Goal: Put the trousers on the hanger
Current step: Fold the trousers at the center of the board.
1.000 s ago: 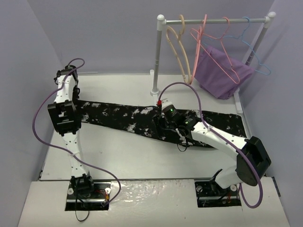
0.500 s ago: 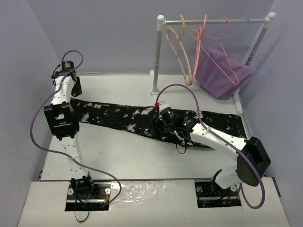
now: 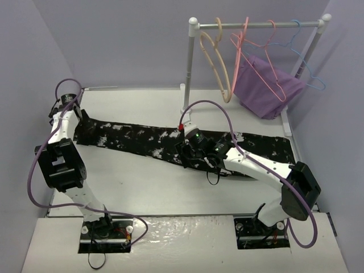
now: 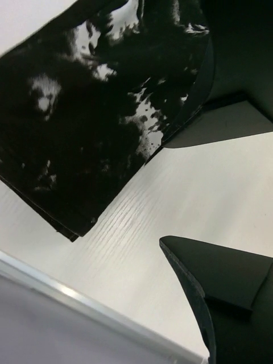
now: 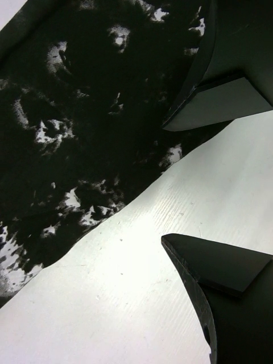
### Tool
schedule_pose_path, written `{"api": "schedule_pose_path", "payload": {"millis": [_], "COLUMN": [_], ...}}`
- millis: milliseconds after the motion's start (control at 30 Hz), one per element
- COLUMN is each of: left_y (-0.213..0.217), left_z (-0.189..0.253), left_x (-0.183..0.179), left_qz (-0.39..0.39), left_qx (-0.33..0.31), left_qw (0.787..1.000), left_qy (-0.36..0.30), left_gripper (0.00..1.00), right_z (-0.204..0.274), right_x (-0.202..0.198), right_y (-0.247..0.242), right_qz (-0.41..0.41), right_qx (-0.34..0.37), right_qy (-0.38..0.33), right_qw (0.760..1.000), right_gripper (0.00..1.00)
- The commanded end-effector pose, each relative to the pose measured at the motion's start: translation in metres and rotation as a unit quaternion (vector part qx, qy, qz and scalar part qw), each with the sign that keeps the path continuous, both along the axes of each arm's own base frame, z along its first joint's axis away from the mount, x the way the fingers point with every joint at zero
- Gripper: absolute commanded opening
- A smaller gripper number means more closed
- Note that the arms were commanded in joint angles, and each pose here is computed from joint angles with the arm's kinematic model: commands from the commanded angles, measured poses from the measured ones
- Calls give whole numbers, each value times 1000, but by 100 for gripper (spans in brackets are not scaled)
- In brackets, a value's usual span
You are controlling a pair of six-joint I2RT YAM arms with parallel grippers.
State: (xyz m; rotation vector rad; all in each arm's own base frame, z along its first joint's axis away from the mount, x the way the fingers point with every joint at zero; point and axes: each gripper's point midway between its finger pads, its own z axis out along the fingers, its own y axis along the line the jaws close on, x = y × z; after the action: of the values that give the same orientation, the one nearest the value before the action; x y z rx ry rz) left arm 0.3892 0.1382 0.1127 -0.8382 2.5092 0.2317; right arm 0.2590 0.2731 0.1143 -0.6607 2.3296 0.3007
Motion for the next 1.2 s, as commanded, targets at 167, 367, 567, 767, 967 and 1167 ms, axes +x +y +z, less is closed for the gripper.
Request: {"api": "schedule_pose_path", "payload": {"millis": [167, 367, 567, 767, 967, 1167], "left_y": [-9, -6, -2, 8, 29, 51], "left_z": [-15, -48, -86, -111, -94, -67], "left_x": [54, 60, 41, 9, -36, -60], "left_qz": [65, 93, 101, 92, 57, 38], "left_qx": [-126, -136, -120, -81, -3, 66], "left_qw": [984, 983, 988, 989, 981, 967], "left_qy": [-105, -78, -11, 85, 186, 242], "left_gripper": [60, 55, 46, 11, 0, 0], "right_z": [2, -17, -48, -93, -116, -108], "right_x": [14, 31, 33, 33, 12, -13], "right_y": [19, 39, 41, 19, -25, -47], "right_qz": [19, 42, 50, 20, -24, -59], "right_qx": [12, -5, -31, -50, -80, -104], "right_qy": [-37, -37, -14, 19, 78, 131], "right_qw": [999, 998, 998, 998, 993, 984], "right_gripper": [70, 69, 69, 67, 59, 52]}}
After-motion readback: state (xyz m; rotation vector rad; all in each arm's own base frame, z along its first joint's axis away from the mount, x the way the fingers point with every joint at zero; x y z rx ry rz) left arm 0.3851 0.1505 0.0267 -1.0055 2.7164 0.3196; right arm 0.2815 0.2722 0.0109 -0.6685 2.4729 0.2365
